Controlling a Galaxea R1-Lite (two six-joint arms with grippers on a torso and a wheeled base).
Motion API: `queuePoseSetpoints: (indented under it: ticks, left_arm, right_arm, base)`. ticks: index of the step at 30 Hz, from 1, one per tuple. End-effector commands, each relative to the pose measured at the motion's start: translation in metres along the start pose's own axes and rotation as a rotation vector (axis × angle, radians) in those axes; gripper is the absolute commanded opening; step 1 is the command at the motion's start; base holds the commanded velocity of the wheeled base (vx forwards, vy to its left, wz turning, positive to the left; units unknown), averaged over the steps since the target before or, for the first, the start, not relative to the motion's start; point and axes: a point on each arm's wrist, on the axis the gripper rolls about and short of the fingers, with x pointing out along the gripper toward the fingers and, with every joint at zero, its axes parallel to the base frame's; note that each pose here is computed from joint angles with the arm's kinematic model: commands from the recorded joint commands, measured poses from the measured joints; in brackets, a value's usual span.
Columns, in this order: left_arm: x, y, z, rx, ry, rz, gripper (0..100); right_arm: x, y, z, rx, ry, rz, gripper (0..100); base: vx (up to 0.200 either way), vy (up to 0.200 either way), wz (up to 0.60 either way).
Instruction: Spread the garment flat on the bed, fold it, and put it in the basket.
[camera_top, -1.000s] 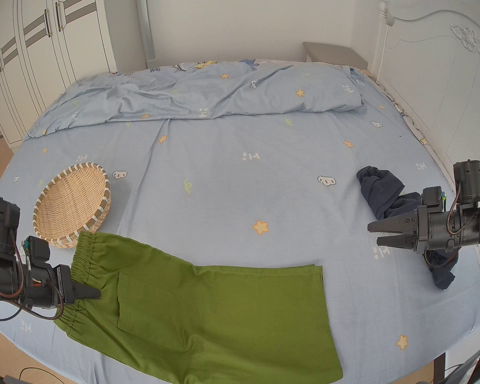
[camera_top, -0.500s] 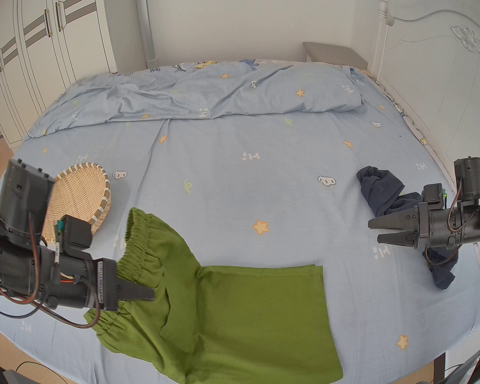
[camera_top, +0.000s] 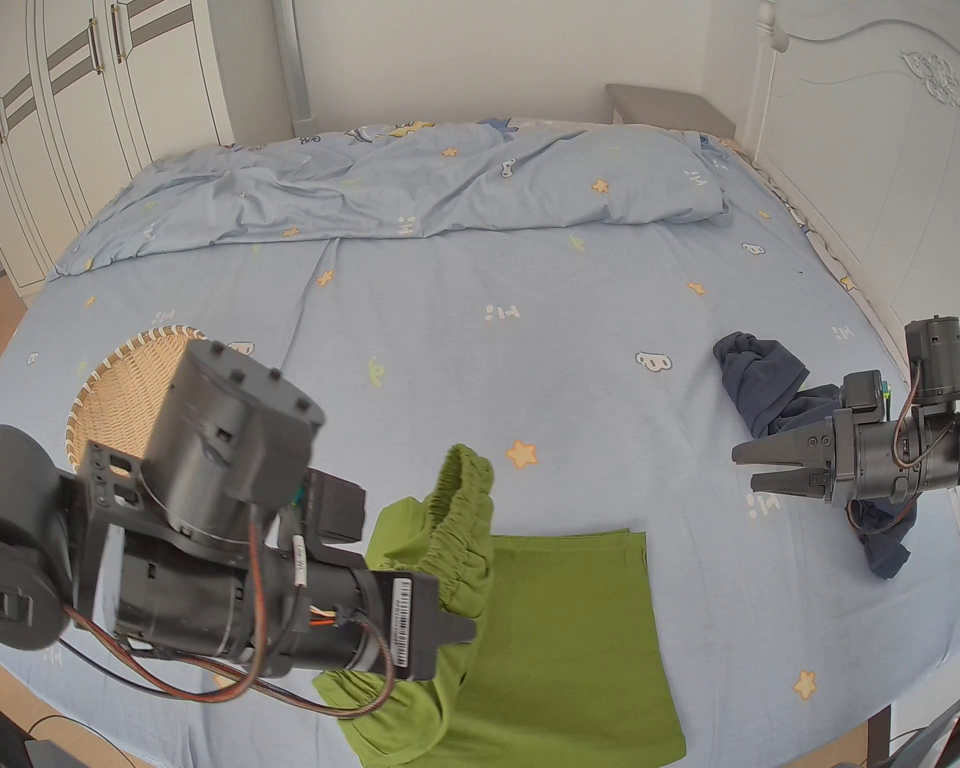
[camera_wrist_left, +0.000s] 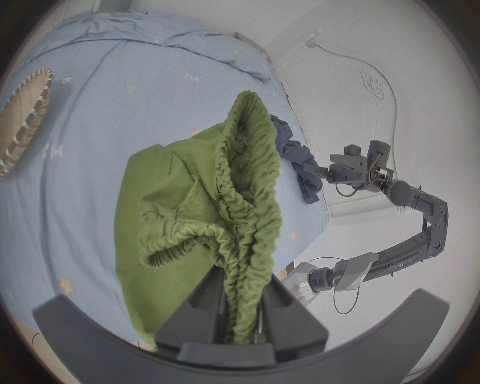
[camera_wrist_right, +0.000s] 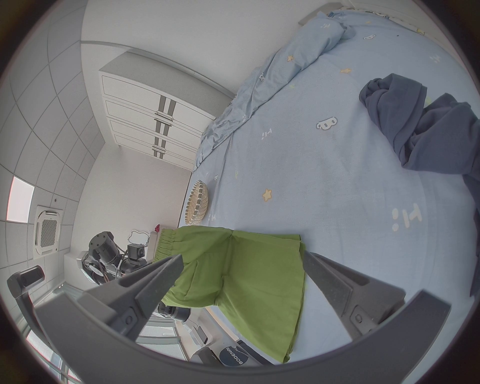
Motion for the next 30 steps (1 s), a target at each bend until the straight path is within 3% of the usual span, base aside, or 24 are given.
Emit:
queuePoseSetpoints:
  ticks: [1, 17, 22, 23, 30]
  left_arm:
    - [0.029, -0.008, -0.005, 0.013, 0.054, 0.003, 0]
    - [0.076, -0.041, -0.013, 0.024, 0.105, -0.050, 0]
    - [0.090, -0.050, -0.017, 0.005, 0.057, -0.058, 0]
    - [0.090, -0.050, -0.017, 0.005, 0.057, -0.058, 100]
    - [0.096, -0.067, -0.027, 0.004, 0.030, -0.144, 100]
  right_arm:
    - [0.004, 0.000, -0.003, 0.002, 0.017, 0.005, 100]
    - [0.010, 0.003, -0.008, -0.005, 0.036, -0.007, 100]
    - [0.010, 0.003, -0.008, -0.005, 0.039, -0.006, 100]
    - [0.010, 0.003, -0.008, -0.005, 0.039, -0.006, 100]
    - [0.009, 0.003, -0.008, -0.005, 0.035, -0.008, 100]
  base:
    - [0.000, 0.000, 0.00]
    - [0.000, 0.000, 0.00]
    - [0.000, 0.000, 0.00]
    - [0.000, 0.000, 0.00]
    - [0.000, 0.000, 0.00]
